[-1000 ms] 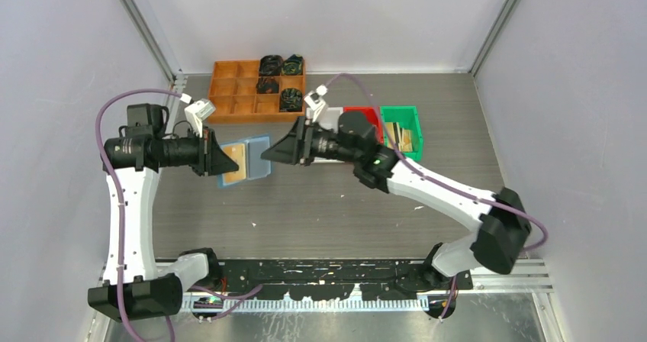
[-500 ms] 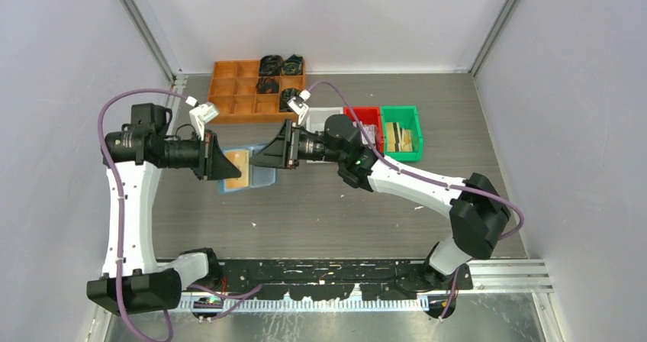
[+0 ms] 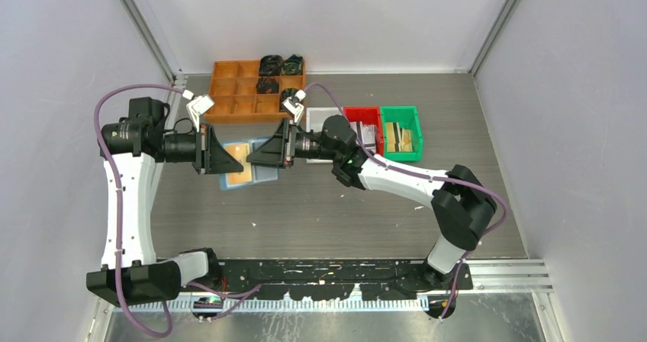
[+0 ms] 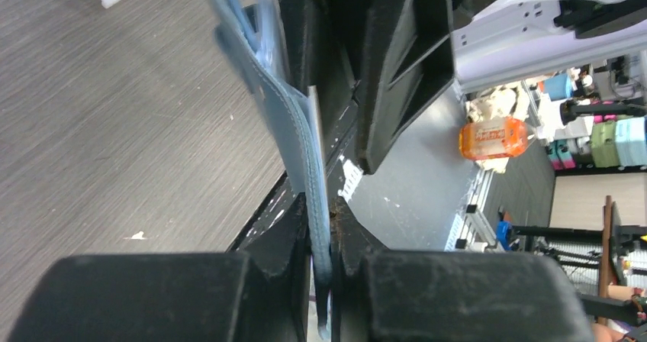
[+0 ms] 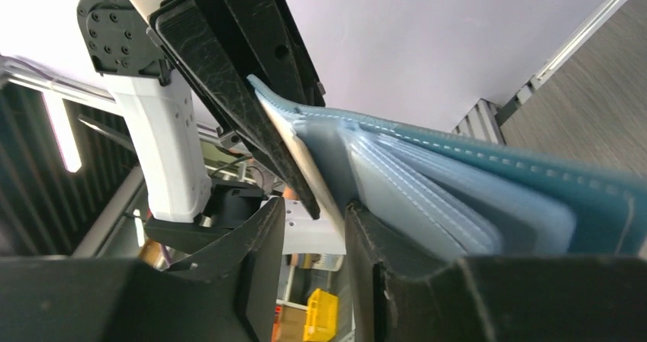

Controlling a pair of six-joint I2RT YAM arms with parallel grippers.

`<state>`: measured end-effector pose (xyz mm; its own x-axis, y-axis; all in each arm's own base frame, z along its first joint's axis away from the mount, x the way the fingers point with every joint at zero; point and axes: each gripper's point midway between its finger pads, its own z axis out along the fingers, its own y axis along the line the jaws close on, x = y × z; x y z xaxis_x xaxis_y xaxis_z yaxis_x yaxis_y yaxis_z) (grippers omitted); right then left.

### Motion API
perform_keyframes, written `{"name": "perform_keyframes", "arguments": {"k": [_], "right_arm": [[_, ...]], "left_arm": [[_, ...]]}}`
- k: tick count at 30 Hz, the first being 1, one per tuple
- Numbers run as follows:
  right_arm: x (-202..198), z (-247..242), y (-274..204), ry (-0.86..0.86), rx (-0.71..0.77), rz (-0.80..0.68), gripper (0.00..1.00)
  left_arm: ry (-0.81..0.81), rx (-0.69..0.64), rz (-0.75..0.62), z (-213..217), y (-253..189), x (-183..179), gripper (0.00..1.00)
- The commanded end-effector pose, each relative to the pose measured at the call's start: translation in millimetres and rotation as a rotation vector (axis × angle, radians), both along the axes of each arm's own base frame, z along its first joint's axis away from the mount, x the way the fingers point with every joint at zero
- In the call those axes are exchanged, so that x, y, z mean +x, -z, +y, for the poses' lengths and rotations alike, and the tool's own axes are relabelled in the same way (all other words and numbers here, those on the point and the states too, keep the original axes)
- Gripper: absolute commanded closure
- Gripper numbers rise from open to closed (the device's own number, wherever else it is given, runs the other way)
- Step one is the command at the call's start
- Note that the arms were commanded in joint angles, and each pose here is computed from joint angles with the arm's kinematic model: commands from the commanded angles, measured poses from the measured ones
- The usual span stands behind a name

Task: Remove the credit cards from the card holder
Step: Remove the credit card from the card holder.

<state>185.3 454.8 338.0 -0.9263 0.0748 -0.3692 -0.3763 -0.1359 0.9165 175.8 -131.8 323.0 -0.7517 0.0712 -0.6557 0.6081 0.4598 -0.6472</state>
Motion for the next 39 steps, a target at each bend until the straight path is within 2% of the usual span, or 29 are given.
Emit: {"name": "perform_keyframes", "arguments": {"k": [1, 6, 11, 15, 20, 25, 31, 33, 39], "right_arm": [[-15.1, -0.1, -40.8, -0.071, 0.159, -0.019, 0.61], [-12.4, 0.4, -41.8, -0.059, 0.162, -0.004, 0.69], [7.2, 8.8, -24.3, -0.01, 0.127, 0.124, 0.89], [18.5, 8.1, -16.8, 0.038, 0.121, 0.159, 0.99], [23.2, 2.2, -13.1, 0.108, 0.077, 0.126, 0.99], [27.3, -6.0, -12.1, 0.163, 0.084, 0.134, 0.99], [24.9, -14.1, -14.2, 0.191, 0.074, 0.113, 0.99], [24.0, -16.6, -14.7, 0.197, 0.074, 0.107, 0.99], [23.0, -22.9, -11.0, 0.22, 0.065, 0.098, 0.99]], "left_arm": [[0.019, -0.115, -0.01, -11.4, -27.2, -0.6, 1.0], [-0.007, -0.116, 0.005, -11.2, -26.3, 4.9, 0.94], [-0.027, -0.117, 0.045, -10.8, -24.5, 5.4, 0.86], [-0.03, -0.128, 0.077, -11.8, -23.7, 2.8, 0.79], [-0.017, -0.141, 0.086, -13.0, -28.2, -0.1, 0.76], [0.027, -0.215, 0.071, -18.3, -41.4, -8.7, 0.83], [0.012, -0.224, 0.055, -19.1, -48.5, -7.2, 0.92], [0.015, -0.233, 0.049, -19.9, -51.8, -9.1, 0.91], [0.02, -0.257, 0.041, -21.8, -58.6, -13.9, 0.79]]}}
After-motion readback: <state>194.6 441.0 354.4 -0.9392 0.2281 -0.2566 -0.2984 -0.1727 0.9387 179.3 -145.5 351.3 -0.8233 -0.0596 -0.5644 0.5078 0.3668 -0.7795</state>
